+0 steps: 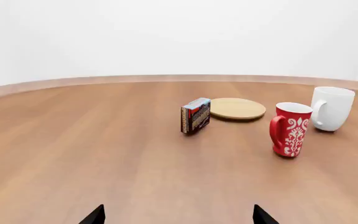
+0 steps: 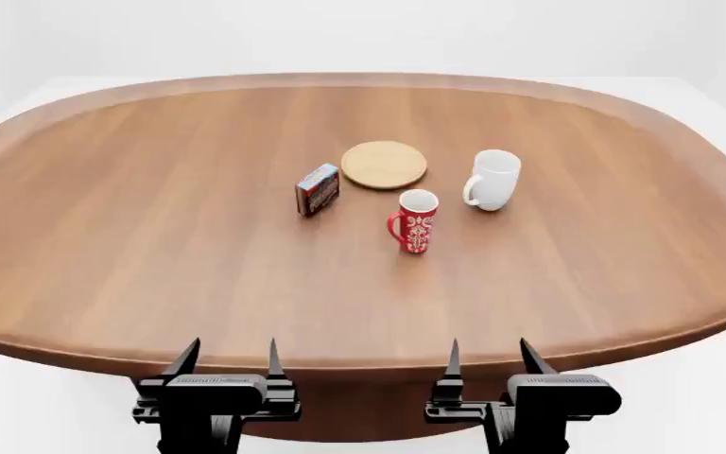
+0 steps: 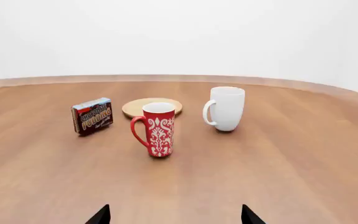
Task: Put the chocolate pudding to the left of the plate.
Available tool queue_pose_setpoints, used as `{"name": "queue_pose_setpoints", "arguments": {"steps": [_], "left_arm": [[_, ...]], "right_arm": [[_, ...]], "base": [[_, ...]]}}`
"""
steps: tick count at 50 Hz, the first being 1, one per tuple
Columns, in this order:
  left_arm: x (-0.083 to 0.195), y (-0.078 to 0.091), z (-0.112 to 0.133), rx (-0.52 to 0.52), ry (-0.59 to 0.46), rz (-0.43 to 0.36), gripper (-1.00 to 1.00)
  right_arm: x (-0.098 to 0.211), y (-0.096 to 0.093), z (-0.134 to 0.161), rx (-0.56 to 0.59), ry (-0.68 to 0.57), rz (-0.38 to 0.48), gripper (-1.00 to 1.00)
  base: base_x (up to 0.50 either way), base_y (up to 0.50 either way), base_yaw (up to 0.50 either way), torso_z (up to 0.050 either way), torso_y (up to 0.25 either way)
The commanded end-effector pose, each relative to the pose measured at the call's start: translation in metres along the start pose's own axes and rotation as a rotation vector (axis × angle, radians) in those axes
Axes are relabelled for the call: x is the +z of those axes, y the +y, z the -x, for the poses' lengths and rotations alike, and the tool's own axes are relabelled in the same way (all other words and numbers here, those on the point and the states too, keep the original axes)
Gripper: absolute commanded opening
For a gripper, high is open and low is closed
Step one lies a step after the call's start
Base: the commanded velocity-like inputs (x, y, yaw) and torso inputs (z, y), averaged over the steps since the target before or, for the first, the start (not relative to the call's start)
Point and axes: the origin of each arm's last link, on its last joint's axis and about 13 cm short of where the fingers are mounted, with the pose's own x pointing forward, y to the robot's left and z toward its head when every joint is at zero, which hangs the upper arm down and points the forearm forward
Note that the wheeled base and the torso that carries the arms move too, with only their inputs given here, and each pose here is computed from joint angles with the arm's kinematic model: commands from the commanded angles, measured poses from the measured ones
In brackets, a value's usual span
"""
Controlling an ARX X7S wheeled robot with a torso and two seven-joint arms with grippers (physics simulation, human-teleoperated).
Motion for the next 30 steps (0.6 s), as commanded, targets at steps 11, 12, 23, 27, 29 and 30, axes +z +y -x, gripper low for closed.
{"name": "queue_pose_setpoints", "arguments": {"steps": [11, 12, 23, 27, 29, 30], "left_arm": [[-0.0001, 0.0002, -0.0001, 0.000, 0.005, 0.008, 1.00], [-0.0001, 0.0002, 0.0000, 0.000, 0.005, 0.009, 1.00], [-0.0001, 0.0002, 0.0003, 0.002, 0.002, 0.011, 1.00], [-0.0001, 0.0002, 0.0003, 0.001, 0.001, 0.011, 1.00], [-0.0001, 0.0002, 0.0004, 0.000, 0.000, 0.011, 1.00], [-0.0001, 0.0002, 0.0005, 0.000, -0.001, 0.010, 1.00]], "right_arm": [[-0.0010, -0.0002, -0.0012, -0.006, 0.011, -0.013, 1.00], [-0.0010, -0.0003, -0.0011, -0.007, 0.011, -0.013, 1.00], [-0.0006, -0.0007, -0.0005, -0.008, 0.014, -0.011, 1.00], [-0.0003, -0.0007, -0.0002, -0.009, 0.014, -0.010, 1.00], [-0.0003, -0.0007, -0.0001, -0.009, 0.015, -0.009, 1.00], [-0.0002, -0.0007, -0.0001, -0.009, 0.015, -0.010, 1.00]], "base": [[0.00, 0.00, 0.00, 0.000, 0.000], [0.00, 0.00, 0.00, 0.000, 0.000], [0.00, 0.45, 0.00, 0.000, 0.000], [0.00, 0.50, 0.00, 0.000, 0.000], [0.00, 0.50, 0.00, 0.000, 0.000], [0.00, 0.50, 0.00, 0.000, 0.000]]}}
